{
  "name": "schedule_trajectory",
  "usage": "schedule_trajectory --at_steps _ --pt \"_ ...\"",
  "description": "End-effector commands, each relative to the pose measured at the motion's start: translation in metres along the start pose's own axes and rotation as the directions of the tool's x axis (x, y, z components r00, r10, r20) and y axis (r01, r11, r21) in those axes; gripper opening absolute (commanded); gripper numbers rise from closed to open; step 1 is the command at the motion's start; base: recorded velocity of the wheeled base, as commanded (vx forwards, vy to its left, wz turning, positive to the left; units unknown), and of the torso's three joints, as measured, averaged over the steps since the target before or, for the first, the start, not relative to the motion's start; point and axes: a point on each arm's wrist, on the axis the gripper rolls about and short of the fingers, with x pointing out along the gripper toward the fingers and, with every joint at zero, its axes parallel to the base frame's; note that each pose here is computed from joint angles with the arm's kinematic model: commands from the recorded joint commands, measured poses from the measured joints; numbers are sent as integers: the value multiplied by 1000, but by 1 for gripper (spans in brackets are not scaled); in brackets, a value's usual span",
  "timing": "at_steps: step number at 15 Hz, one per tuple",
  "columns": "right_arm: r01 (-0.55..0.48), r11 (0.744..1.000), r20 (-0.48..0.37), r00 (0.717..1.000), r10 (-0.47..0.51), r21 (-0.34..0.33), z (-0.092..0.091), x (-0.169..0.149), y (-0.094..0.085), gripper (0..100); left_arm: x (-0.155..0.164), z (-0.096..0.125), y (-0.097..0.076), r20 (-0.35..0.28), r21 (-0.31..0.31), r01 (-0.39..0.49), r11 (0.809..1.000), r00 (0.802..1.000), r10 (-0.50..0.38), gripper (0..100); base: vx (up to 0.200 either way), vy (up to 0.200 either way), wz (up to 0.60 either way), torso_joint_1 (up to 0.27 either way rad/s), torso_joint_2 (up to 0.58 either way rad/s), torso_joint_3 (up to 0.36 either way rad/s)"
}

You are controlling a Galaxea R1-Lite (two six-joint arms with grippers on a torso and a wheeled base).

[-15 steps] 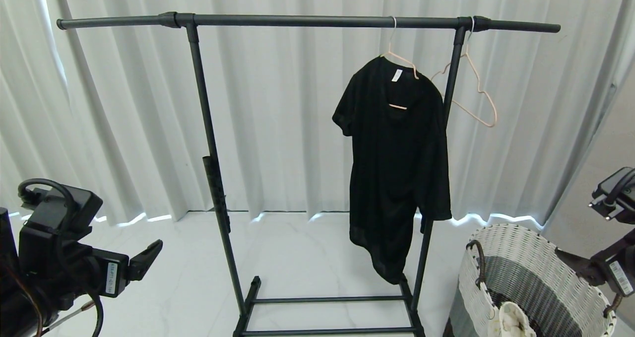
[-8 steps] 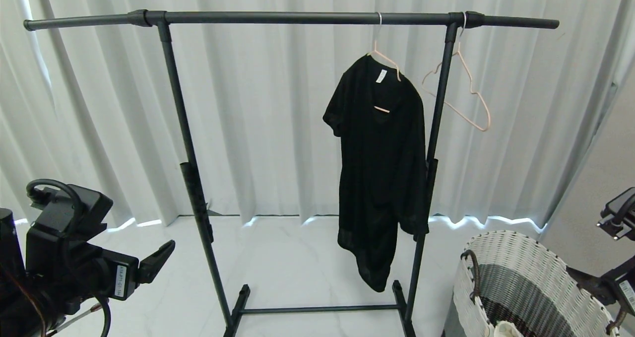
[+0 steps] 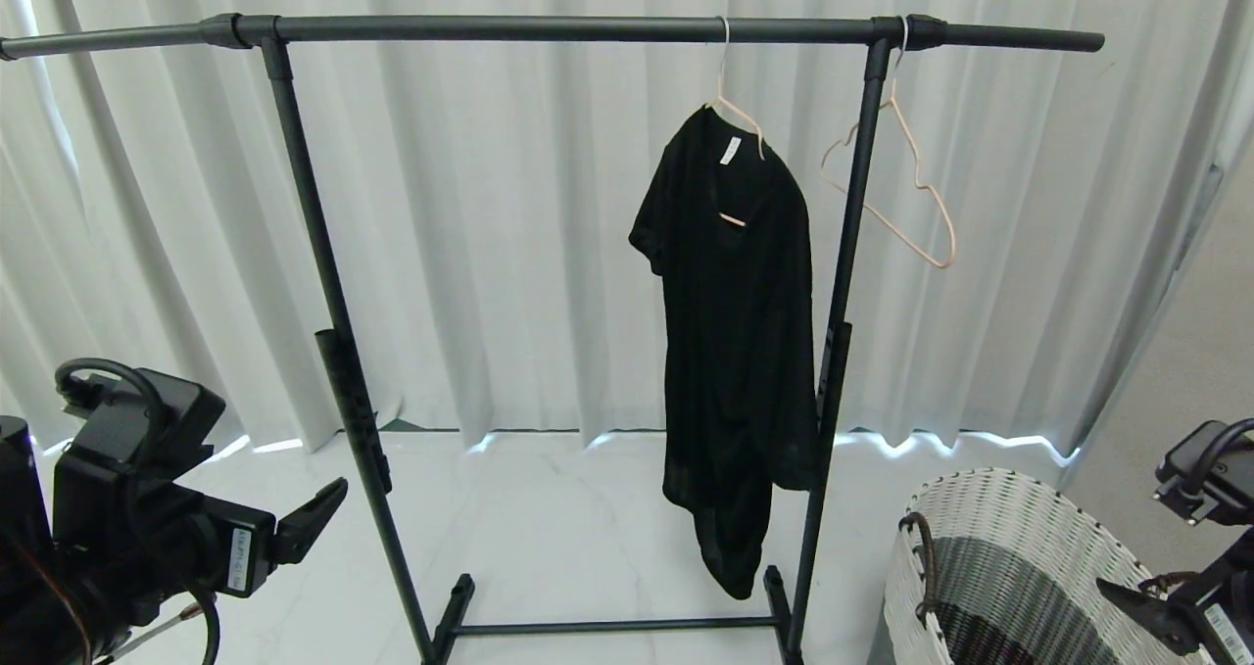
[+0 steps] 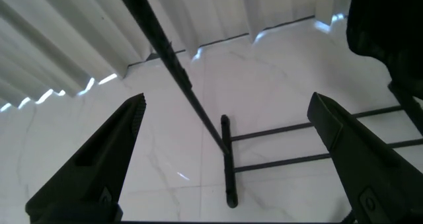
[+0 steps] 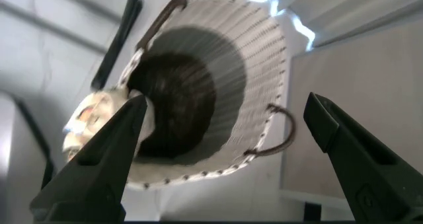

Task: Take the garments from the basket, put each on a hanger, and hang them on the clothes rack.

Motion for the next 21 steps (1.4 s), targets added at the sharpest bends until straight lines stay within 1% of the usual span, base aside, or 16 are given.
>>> schedule_trajectory --at_steps 1,2,3,5,7,10,14,15,17,19,21 --pt "-44 999 -94 995 43 -18 -5 18 7 100 -5 -4 -5 7 9 26 1000 1000 -26 100 0 0 0 0 0 0" --pt "-62 998 -133 989 58 -25 -6 27 9 100 -9 -7 -8 16 5 63 998 998 -63 100 0 0 0 0 0 0" --pt "-90 996 -165 983 84 -29 -6 36 12 100 -11 -7 -9 27 -9 82 997 996 -82 100 0 0 0 0 0 0" --pt "-135 990 -218 968 125 -30 -8 54 17 100 -12 -8 -10 26 -13 87 996 996 -87 100 0 0 0 0 0 0" --pt "-176 984 -277 947 160 -34 -17 72 26 100 -12 -8 -10 27 -12 89 996 996 -88 100 0 0 0 0 0 0" --pt "-243 969 -323 921 218 -38 -27 97 40 100 -12 -8 -9 28 -12 82 997 996 -82 100 0 0 0 0 0 0" --pt "-269 962 -391 890 233 -39 -35 122 50 100 -13 -11 -10 22 -9 83 996 996 -83 100 0 0 0 0 0 0" --pt "-273 961 -399 886 235 -39 -36 127 51 100 -13 -12 -11 17 -9 83 997 996 -83 100 0 0 0 0 0 0" --pt "-273 961 -413 881 233 -41 -40 136 55 100 -14 -14 -11 12 -7 86 996 996 -86 100 0 0 0 0 0 0" --pt "-266 963 -410 883 227 -41 -41 144 57 100 -14 -15 -11 11 -7 85 996 996 -85 100 0 0 0 0 0 0" --pt "-226 972 -434 883 178 -62 -45 153 59 100 -15 -15 -11 10 -7 85 996 996 -85 100 0 0 0 0 0 0"
